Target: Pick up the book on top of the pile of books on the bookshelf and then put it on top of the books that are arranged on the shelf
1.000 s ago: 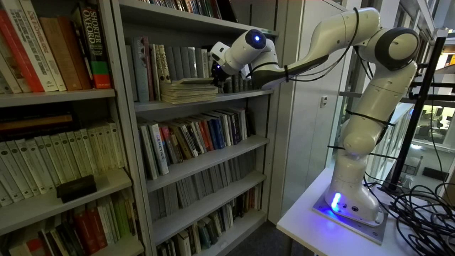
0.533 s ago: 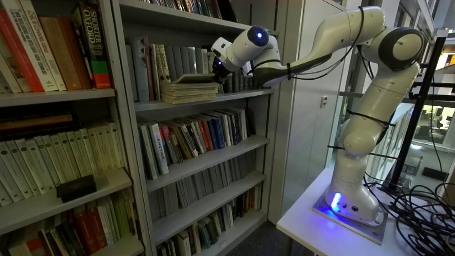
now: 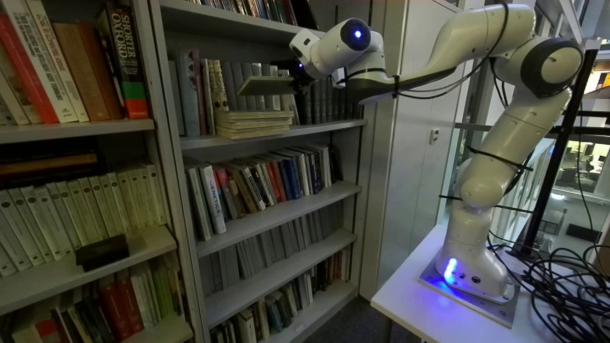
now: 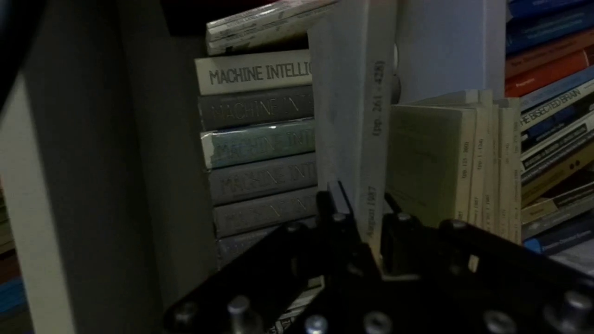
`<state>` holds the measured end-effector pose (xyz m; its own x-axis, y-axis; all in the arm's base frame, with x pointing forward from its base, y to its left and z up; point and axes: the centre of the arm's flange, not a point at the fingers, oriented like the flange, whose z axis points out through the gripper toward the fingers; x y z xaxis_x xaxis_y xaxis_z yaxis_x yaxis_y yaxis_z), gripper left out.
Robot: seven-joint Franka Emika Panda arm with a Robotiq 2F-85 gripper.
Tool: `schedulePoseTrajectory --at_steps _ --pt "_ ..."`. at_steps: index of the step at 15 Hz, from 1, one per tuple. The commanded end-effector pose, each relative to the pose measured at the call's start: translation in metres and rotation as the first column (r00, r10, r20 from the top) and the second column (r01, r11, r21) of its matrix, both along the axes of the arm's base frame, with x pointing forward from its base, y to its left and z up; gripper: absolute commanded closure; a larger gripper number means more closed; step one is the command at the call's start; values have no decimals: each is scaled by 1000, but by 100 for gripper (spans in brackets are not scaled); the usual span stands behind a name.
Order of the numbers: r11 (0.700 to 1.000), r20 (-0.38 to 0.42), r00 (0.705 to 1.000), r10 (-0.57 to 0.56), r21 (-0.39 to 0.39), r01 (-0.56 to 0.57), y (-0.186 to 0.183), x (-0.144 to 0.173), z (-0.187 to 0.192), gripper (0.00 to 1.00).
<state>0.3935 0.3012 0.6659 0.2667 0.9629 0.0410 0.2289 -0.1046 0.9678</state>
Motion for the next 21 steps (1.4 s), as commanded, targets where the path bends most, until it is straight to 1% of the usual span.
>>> schedulePoseTrajectory --at_steps 1,3,5,10,12,15,21 --pt "995 150 986 -73 -50 82 -7 -9 29 97" --pt "987 212 970 -121 -76 140 -15 -10 36 97" --pt "973 270 947 -173 -102 207 -26 -10 42 97" --pt "928 364 893 -265 -157 339 -49 -9 54 97" --pt "915 372 883 -288 -165 368 -54 -6 57 97" --pt "912 337 887 -315 -152 382 -66 8 60 97" --pt "887 334 868 -367 -155 435 -93 30 74 97"
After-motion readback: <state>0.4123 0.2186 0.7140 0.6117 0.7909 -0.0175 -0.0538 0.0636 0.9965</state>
